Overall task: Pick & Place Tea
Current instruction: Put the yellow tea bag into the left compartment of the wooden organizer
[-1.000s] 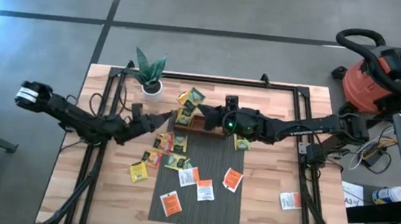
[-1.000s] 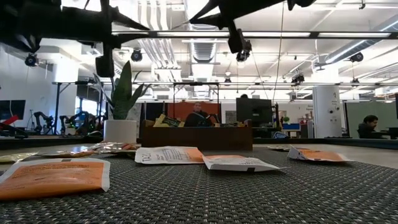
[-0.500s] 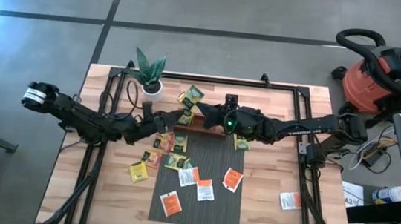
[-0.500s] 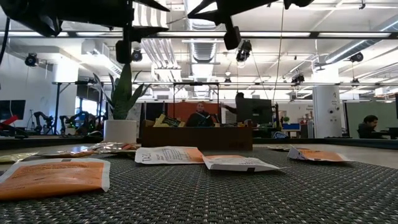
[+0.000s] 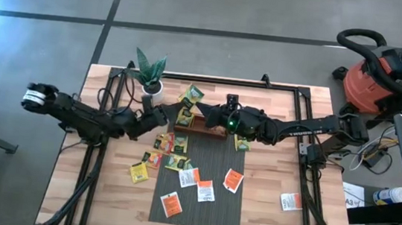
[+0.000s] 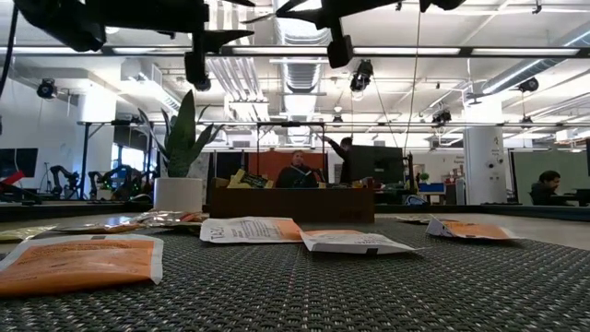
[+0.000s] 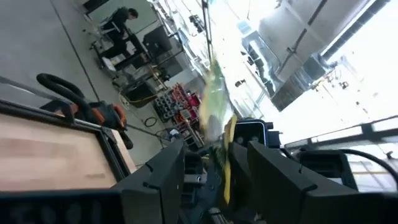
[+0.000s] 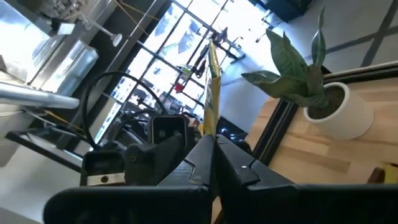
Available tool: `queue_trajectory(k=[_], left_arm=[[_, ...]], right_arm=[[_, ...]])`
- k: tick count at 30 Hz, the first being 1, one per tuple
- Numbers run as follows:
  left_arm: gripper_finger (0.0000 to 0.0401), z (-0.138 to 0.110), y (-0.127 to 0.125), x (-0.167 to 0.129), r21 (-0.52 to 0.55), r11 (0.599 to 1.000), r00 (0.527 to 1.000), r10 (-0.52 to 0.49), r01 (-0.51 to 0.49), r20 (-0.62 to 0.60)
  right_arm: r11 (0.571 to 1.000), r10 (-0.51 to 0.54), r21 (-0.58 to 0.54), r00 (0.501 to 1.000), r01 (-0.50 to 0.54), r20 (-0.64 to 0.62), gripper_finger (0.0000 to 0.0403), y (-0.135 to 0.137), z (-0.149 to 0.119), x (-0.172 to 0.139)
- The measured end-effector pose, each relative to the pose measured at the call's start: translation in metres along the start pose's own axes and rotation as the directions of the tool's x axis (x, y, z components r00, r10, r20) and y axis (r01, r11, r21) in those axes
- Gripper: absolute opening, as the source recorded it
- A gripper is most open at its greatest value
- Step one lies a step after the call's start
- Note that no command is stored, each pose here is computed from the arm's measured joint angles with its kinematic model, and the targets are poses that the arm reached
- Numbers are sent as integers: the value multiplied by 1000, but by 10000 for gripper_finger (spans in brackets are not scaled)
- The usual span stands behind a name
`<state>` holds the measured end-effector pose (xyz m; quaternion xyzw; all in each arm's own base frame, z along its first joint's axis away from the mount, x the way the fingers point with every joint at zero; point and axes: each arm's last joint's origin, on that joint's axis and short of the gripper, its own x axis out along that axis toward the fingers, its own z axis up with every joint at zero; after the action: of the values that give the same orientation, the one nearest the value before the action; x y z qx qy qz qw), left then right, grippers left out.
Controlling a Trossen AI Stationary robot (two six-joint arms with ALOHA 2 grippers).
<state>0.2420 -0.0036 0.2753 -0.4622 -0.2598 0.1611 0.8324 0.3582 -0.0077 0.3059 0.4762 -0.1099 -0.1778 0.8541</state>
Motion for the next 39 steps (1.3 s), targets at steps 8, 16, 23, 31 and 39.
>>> queue_trajectory(k=[8, 16, 23, 31, 39], left_arm=[[167, -8, 0, 17, 25, 999, 998, -30, 31, -64], [111, -8, 2, 16, 58, 998, 998, -16, 20, -67], [57, -6, 1, 15, 83, 997, 1000, 5, -3, -29], [7, -4, 0, 14, 192, 981, 999, 11, -2, -50], [3, 6, -5, 5, 397, 917, 980, 111, -37, -167]], right_arm=[[1000, 4, 6, 1000, -4, -13, 8, 0, -1, 0], [1000, -11, 0, 1000, 11, -17, 8, -2, -2, 0], [998, -51, -23, 998, 50, -45, 8, -6, -4, 0], [984, -99, -159, 991, 83, -94, 9, -11, -8, -1], [968, -146, -235, 954, 84, -263, 24, -18, -13, -6]])
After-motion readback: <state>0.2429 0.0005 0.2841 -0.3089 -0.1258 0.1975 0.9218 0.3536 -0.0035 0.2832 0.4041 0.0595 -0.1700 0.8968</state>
